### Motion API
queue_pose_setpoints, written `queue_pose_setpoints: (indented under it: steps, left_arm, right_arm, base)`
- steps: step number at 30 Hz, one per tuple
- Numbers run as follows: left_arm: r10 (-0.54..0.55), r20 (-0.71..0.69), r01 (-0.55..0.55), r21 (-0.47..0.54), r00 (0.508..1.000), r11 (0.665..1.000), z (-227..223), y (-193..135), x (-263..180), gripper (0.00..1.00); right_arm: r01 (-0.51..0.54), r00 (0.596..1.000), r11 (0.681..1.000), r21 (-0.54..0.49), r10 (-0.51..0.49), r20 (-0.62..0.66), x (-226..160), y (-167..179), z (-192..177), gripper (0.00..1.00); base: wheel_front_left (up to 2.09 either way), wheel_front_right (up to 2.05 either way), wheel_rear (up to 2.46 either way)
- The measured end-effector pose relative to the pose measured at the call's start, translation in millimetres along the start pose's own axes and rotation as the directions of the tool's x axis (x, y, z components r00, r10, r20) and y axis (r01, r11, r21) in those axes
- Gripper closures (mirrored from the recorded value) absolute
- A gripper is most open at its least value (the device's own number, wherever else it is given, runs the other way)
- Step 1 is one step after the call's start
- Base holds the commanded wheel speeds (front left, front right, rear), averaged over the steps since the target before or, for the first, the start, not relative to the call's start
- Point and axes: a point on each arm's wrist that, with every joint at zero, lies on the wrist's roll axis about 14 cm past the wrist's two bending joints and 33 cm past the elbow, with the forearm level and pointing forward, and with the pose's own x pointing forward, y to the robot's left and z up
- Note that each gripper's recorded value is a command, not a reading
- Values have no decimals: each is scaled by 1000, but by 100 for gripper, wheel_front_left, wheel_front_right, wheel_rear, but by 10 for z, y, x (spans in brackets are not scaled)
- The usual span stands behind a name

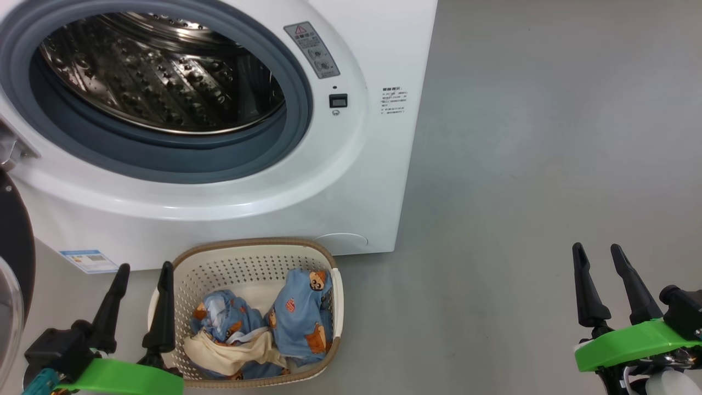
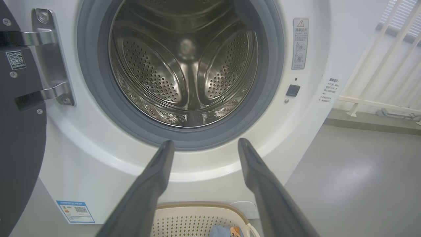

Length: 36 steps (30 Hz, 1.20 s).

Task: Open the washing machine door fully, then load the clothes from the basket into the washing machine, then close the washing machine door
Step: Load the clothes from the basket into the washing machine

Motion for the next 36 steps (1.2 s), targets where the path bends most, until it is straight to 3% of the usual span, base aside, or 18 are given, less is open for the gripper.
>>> queue_pose_setpoints:
  steps: [19,36]
  left_arm:
    - [35,-143,-43,-51,989,998,-513,48,-35,0]
    - [-35,-375,-1,-97,926,995,-1372,-83,304,0]
  right_arm:
    - [-4,1000,1000,10,4,-24,131,42,-109,0]
    - [15,997,1000,25,-13,-76,517,31,-410,0]
  base:
    - [0,0,0]
    - [0,0,0]
